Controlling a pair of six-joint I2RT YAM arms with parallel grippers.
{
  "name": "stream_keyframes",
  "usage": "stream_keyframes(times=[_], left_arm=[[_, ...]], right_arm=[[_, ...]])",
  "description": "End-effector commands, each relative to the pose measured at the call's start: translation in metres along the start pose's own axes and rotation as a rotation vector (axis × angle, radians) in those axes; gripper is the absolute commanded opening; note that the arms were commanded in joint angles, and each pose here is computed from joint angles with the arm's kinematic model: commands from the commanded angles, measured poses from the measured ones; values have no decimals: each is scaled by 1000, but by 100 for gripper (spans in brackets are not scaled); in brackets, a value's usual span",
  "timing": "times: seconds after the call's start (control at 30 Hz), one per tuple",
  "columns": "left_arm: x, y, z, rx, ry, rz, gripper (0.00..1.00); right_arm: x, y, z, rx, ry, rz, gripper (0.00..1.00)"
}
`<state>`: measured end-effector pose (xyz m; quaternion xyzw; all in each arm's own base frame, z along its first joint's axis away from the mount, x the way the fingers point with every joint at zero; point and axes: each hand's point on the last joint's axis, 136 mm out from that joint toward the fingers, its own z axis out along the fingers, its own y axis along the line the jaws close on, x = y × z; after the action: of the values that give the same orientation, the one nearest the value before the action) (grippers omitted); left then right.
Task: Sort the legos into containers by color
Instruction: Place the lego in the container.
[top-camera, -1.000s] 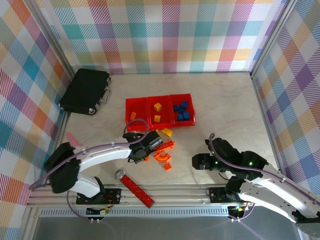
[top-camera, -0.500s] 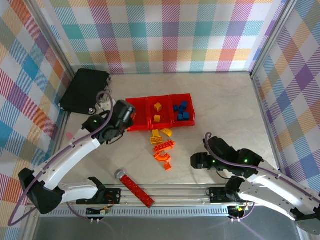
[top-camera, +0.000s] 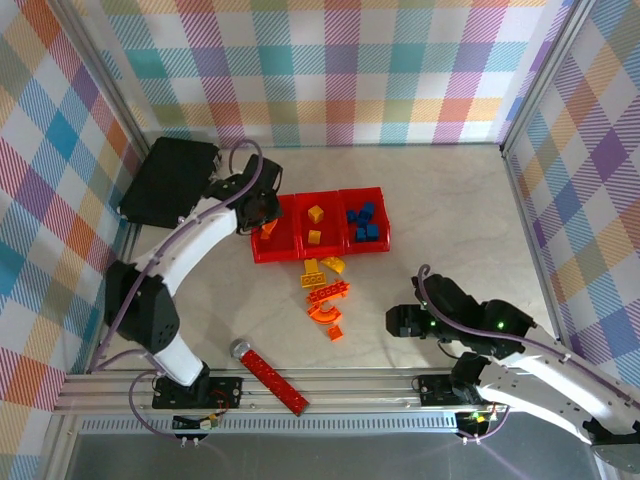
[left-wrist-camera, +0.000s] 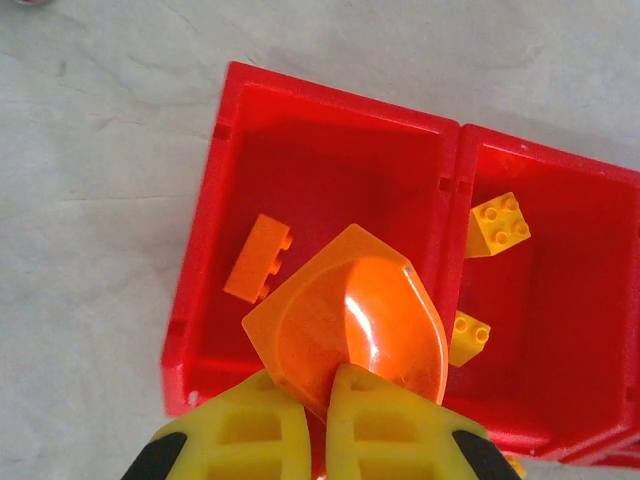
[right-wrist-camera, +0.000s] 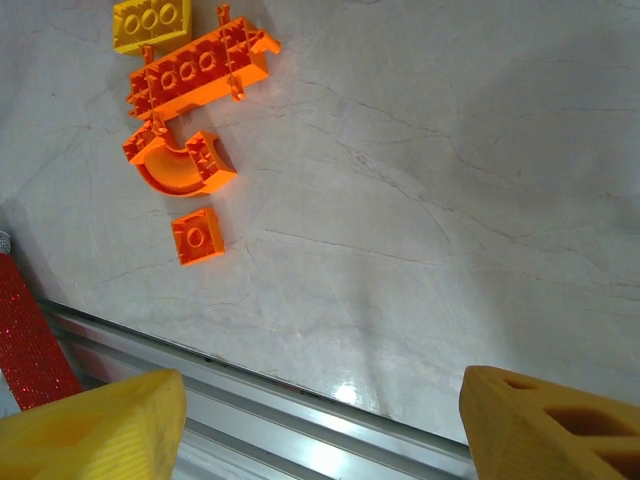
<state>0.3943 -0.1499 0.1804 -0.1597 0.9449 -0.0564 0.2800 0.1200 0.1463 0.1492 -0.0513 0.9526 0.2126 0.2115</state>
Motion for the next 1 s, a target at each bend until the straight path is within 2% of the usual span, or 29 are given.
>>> stream_keyframes(times=[0.0, 0.23, 0.53, 0.67, 0.83, 0.97], left_arm=[[-6, -6, 7, -2, 12, 32, 0], [-4, -12, 45, -38, 62, 46, 0], [-1, 7, 74, -109, 112, 24, 0], [2, 10, 80, -107, 129, 14, 14], [4, 9, 84, -89, 135, 15, 21], [7, 9, 86, -83, 145, 25, 34]], right_arm=[[-4, -5, -12, 19, -23, 7, 73], [0, -11, -17, 11, -42, 32, 73], [2, -13, -23, 10, -36, 46, 73], [1, -14, -27, 12, -43, 47, 73], [0, -13, -30, 13, -46, 47, 73], [0, -12, -31, 6, -45, 53, 73]])
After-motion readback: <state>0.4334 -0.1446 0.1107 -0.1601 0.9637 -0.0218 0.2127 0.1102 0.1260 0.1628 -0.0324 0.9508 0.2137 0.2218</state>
